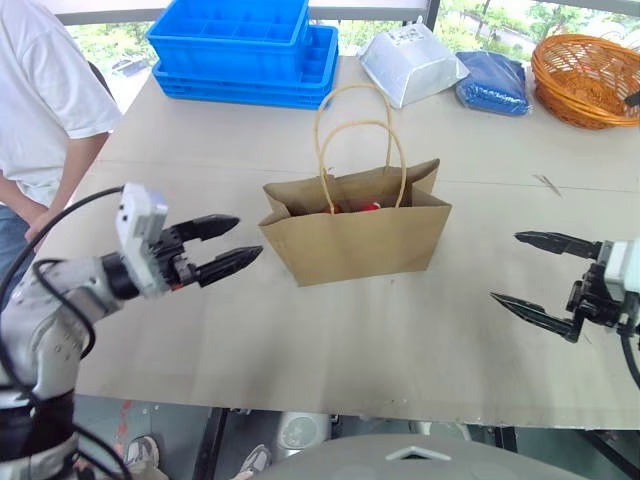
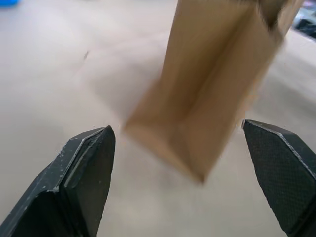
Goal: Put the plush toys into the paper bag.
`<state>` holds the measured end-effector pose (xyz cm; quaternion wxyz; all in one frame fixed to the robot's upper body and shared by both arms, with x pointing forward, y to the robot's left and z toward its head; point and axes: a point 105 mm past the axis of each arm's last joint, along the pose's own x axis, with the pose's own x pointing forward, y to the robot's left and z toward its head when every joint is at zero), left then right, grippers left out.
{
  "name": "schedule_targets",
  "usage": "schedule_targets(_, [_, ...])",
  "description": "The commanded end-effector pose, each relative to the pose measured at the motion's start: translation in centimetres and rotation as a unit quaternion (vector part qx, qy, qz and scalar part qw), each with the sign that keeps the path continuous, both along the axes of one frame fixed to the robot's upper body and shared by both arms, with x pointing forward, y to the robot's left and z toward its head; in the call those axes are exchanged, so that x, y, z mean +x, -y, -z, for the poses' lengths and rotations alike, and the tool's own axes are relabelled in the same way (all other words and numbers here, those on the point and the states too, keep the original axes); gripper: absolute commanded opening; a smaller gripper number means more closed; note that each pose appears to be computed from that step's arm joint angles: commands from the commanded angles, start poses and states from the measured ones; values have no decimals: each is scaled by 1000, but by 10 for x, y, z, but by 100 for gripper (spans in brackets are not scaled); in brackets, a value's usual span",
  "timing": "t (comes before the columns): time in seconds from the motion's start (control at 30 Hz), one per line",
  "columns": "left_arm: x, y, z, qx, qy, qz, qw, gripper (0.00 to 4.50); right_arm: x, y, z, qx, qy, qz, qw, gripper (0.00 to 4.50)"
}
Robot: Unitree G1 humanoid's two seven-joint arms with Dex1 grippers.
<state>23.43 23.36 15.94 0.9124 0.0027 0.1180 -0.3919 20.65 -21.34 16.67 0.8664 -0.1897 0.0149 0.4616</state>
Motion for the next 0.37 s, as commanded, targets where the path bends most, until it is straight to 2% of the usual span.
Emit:
schedule_targets(0.03, [-17, -6, 1, 8, 13, -25, 1000, 445, -3, 19, 1, -17, 11, 19, 1000, 450])
schedule_targets(0.23, [-56, -23, 31, 0, -34, -89, 995, 445, -18, 57, 17, -43, 5, 75, 996, 450])
schedule_targets(0.37, [-65, -22, 33, -5, -37, -92, 995, 445, -24, 61, 21, -43, -6, 78, 996, 450])
